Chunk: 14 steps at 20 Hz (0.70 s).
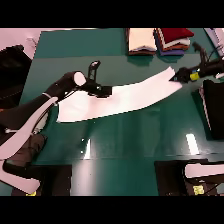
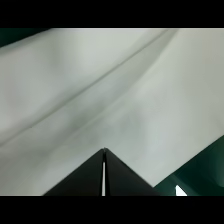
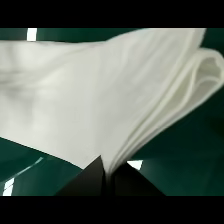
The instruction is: Fold the shirts.
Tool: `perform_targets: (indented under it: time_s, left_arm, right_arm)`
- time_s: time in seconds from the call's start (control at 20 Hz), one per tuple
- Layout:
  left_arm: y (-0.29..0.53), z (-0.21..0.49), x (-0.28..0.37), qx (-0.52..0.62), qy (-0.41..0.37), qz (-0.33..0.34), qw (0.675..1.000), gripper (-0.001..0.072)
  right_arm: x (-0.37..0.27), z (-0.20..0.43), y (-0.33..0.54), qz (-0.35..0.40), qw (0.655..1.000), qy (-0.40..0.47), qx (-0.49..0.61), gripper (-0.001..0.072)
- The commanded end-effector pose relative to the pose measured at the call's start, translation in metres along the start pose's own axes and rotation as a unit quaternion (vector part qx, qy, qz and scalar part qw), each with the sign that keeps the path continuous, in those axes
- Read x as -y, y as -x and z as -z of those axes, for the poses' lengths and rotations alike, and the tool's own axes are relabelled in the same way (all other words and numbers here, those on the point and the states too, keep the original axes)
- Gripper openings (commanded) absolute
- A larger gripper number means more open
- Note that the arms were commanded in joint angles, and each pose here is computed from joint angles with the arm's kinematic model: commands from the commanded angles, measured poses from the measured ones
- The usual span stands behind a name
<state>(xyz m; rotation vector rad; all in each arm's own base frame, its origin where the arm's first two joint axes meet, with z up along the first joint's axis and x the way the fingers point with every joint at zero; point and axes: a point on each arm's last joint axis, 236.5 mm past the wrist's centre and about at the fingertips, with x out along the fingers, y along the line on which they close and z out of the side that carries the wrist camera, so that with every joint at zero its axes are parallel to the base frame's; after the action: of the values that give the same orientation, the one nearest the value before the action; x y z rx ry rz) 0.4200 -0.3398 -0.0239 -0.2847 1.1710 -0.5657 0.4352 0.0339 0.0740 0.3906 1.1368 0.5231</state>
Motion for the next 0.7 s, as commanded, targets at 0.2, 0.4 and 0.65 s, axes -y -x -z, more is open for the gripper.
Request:
perform_targets:
  time_s: [0.2,0.4,0.65]
  left_arm:
    - [-0.053,0.016,0.012,-0.047,-0.027,0.007,0.999,0.0024]
    - [-0.054,0.017,0.011,-0.048,-0.028,0.005,0.998,0.0024]
    - [-0.040,0.013,-0.002,-0.067,-0.024,-0.004,0.997,0.0024]
  right_arm:
    - [-0.172,-0.035,0.027,-0.044,0.988,0.144,0.041,0.0015]
    - [-0.225,-0.032,0.016,-0.073,0.980,0.181,0.032,0.0015]
    - [-0.268,-0.025,-0.002,-0.100,0.973,0.208,0.018,0.0015]
